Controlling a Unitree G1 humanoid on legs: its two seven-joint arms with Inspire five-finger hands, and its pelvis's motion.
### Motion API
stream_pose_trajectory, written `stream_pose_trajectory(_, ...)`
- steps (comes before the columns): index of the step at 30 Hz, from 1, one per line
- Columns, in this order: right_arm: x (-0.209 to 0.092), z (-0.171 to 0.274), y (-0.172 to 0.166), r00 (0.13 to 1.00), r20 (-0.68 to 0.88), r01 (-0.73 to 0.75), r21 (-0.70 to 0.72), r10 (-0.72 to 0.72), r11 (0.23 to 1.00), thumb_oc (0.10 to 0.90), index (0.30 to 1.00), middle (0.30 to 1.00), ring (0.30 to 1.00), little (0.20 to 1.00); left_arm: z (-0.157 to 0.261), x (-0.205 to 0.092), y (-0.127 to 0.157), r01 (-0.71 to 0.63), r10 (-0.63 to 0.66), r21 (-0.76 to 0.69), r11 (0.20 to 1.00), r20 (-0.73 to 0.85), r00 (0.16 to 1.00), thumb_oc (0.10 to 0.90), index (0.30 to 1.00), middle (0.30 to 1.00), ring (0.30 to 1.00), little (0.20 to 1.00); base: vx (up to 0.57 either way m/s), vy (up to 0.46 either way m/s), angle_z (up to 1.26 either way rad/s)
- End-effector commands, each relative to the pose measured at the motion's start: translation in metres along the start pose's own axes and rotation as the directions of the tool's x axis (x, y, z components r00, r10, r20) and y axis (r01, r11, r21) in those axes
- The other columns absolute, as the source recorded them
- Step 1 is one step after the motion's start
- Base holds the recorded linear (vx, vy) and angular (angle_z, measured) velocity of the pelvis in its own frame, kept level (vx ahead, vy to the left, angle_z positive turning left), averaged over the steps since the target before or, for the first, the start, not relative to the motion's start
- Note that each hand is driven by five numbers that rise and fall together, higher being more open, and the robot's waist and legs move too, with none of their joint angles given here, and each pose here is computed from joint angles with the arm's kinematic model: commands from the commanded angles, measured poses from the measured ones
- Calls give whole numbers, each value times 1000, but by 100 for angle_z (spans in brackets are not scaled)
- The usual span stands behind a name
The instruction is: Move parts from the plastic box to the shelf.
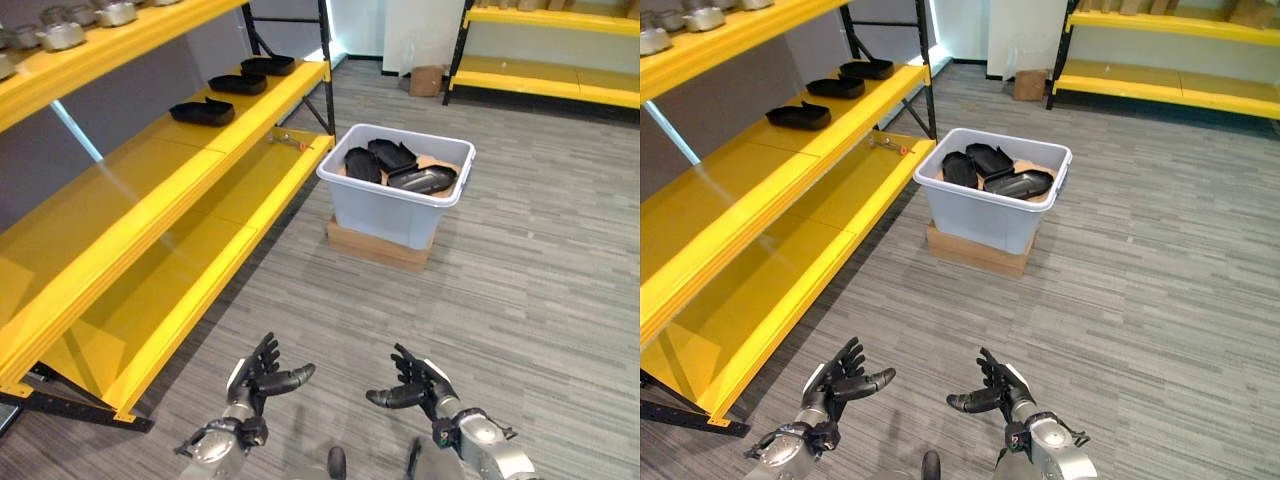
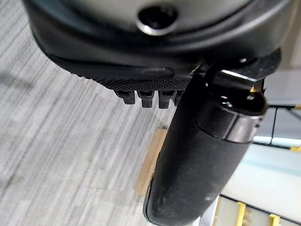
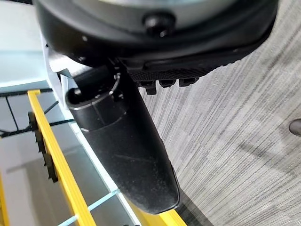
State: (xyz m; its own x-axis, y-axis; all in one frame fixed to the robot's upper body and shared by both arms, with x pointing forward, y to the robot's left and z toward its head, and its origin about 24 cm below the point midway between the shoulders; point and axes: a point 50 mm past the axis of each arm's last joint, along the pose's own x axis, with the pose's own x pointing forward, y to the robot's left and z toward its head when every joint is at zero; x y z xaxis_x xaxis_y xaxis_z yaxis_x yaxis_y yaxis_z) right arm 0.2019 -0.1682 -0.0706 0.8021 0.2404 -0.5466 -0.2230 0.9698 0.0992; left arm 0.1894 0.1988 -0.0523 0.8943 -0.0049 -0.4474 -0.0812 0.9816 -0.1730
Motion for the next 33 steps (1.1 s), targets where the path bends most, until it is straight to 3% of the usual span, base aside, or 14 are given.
stream_pose_trajectory(1, 14, 53, 10, 973, 230, -38, 4, 36, 999, 900, 1000, 1000, 1000, 1000, 41, 5, -6, 48, -59, 59, 997, 208, 976, 900, 1000, 1000, 1000, 1000, 313, -105, 5)
stream_pose_trajectory(17, 12, 61, 10, 961, 276, -46, 62, 28, 997, 900, 1000, 1000, 1000, 1000, 55, 5, -4, 48, -66, 76, 996, 248, 966, 900, 1000, 1000, 1000, 1000, 275, -140, 16)
stream_pose_trajectory(21, 10, 67, 1, 954, 298, -11, 60, -8, 998, 900, 1000, 1000, 1000, 1000, 62, 4, -7, 72, -106, 138, 988, 259, 960, 900, 1000, 1000, 1000, 1000, 128, -84, -25)
stream_pose_trajectory(33, 7, 49, 2, 967, 255, -1, 70, -17, 998, 900, 1000, 1000, 1000, 1000, 52, 0, 3, 46, -93, 208, 977, 220, 971, 900, 1000, 1000, 1000, 1000, 248, 181, -20)
